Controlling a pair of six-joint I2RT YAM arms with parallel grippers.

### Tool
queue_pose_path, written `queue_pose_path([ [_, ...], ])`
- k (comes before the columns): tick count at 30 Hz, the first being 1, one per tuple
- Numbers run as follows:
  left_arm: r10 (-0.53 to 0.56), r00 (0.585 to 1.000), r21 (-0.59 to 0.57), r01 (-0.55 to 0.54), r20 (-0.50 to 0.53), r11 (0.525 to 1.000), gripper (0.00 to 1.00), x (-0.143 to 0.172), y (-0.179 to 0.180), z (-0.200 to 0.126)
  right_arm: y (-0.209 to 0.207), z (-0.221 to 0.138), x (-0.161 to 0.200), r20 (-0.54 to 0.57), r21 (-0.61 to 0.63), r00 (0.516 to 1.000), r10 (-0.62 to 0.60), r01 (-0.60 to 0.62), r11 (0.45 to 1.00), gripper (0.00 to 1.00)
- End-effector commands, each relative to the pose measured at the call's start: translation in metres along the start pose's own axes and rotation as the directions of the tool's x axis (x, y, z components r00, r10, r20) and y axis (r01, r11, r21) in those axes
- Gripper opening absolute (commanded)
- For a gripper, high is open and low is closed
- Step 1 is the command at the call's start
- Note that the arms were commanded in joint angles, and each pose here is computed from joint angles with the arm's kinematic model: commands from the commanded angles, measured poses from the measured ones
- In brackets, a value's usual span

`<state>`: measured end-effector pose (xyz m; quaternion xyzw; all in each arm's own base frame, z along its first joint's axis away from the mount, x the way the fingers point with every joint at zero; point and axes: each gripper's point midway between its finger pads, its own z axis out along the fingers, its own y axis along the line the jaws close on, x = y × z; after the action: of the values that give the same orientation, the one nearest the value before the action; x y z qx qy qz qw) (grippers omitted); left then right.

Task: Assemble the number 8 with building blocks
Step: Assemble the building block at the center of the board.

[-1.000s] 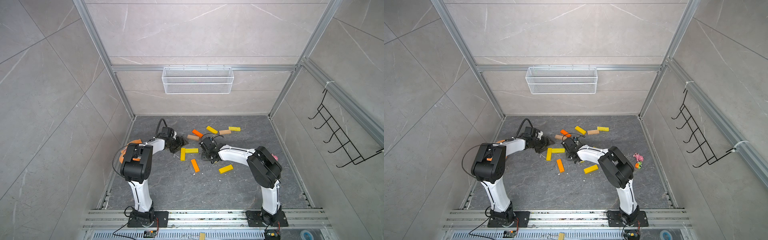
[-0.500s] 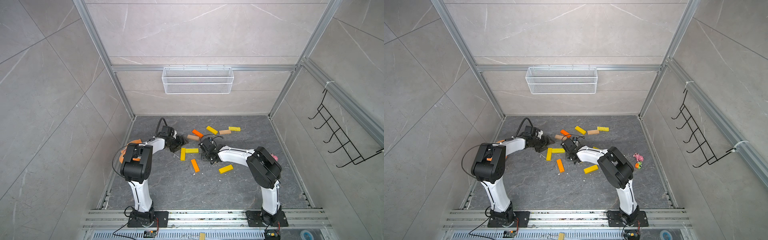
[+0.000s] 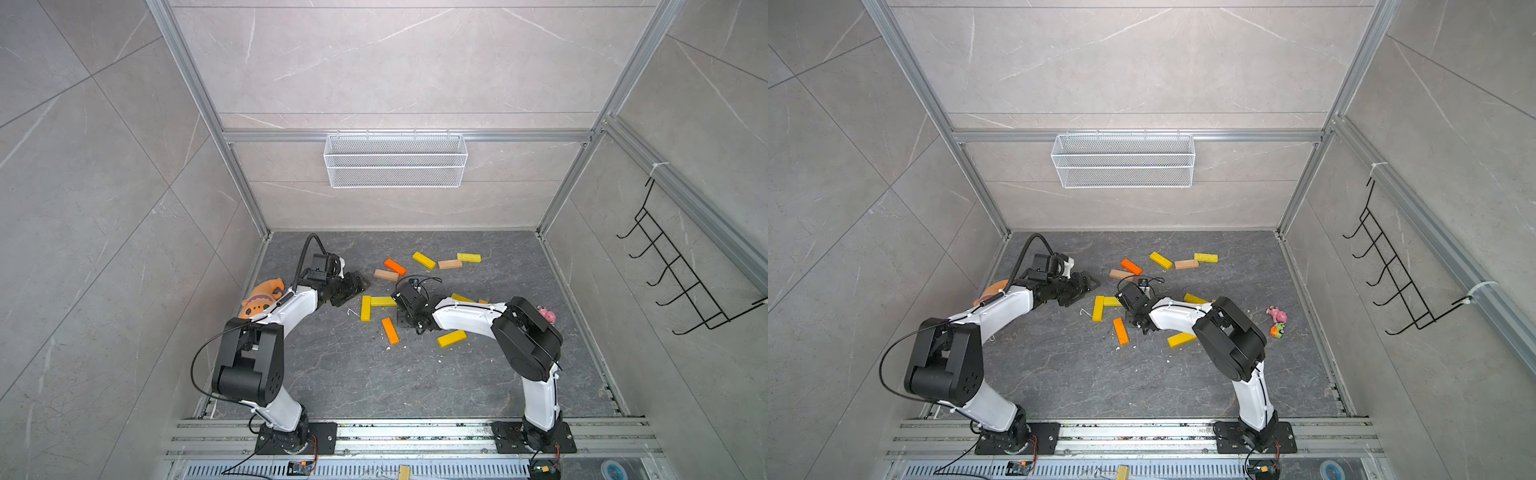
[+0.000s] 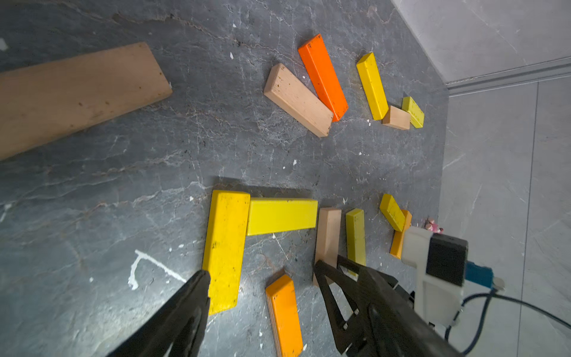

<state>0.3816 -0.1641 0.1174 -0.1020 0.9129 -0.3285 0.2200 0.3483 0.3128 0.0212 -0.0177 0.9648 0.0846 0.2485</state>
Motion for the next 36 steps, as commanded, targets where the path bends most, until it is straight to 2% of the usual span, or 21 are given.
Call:
queue_pose_path([
  [1, 0.017, 1.000, 0.026, -0.018, 0.026, 1.000, 0.78, 0.004, -0.007, -0.016, -0.002, 0.001, 0.023, -0.069, -0.008, 0.997, -0.016, 0.015, 1.000, 0.35],
  [8, 0.050, 0.998, 0.077, -0.053, 0.037, 0.996, 0.78, 0.013, -0.023, -0.040, -0.007, -0.003, 0.021, -0.064, 0.018, 0.997, -0.050, 0.051, 0.999, 0.35],
  [15, 0.085, 0.996, 0.096, -0.088, 0.038, 0.991, 0.78, 0.018, -0.029, -0.051, -0.001, -0.003, 0.014, -0.057, 0.014, 0.997, -0.056, 0.057, 0.998, 0.35],
  [36, 0.087, 0.995, 0.112, -0.091, 0.040, 0.990, 0.78, 0.019, -0.032, -0.053, 0.008, 0.004, 0.004, -0.058, 0.027, 0.996, -0.067, 0.068, 0.997, 0.35],
])
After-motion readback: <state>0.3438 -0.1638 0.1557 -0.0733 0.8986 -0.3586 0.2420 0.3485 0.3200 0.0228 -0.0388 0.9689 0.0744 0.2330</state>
